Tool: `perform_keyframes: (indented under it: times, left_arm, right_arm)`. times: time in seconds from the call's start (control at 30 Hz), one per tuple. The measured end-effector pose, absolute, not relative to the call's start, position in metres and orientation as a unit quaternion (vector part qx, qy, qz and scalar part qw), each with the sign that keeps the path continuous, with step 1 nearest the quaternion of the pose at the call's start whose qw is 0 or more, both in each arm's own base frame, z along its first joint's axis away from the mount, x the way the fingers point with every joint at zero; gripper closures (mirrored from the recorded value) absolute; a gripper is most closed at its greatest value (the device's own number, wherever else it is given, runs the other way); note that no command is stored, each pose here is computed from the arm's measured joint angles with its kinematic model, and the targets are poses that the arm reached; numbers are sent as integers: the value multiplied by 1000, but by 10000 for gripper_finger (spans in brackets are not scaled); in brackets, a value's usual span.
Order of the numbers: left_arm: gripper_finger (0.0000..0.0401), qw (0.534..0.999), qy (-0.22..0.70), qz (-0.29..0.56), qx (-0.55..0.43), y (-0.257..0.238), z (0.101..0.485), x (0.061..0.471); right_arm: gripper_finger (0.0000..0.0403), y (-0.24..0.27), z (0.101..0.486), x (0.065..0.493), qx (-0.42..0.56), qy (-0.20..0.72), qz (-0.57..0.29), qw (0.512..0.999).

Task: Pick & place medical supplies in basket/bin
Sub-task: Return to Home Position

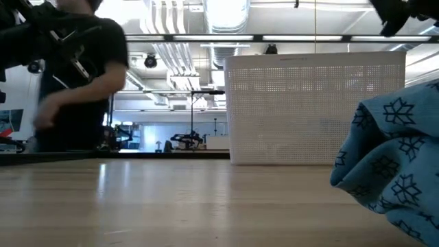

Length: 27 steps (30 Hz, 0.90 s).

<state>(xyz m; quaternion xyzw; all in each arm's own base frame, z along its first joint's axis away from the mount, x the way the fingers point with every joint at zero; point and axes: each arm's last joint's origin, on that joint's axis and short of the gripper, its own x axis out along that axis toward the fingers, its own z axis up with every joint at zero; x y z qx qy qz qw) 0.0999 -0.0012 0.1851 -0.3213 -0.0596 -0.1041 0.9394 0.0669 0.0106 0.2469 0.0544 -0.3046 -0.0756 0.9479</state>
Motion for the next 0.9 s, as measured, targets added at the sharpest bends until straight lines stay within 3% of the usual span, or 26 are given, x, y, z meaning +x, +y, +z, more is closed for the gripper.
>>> perform_keyframes:
  times: [0.1,0.27,0.43,0.53,0.63,0.9]
  left_arm:
    - [341,938,-59,-104,-325,-1,185,100]
    - [341,938,-58,-104,-326,-1,185,100]
    - [341,938,-45,-99,-328,-1,182,101]
    - [341,938,-27,-93,-332,-1,178,101]
    - [341,938,-24,-92,-333,-1,178,101]
    - [341,937,-26,-92,-335,-1,178,101]
  right_arm:
    - [80,3,254,63,80,-262,-196,942]
    - [70,-10,270,49,153,-223,-377,886]
    - [64,-20,281,30,261,-187,-540,778]
    - [65,-20,285,29,244,-191,-519,797]
    - [68,-22,290,25,270,-189,-541,774]
    - [65,-21,288,25,257,-179,-542,780]
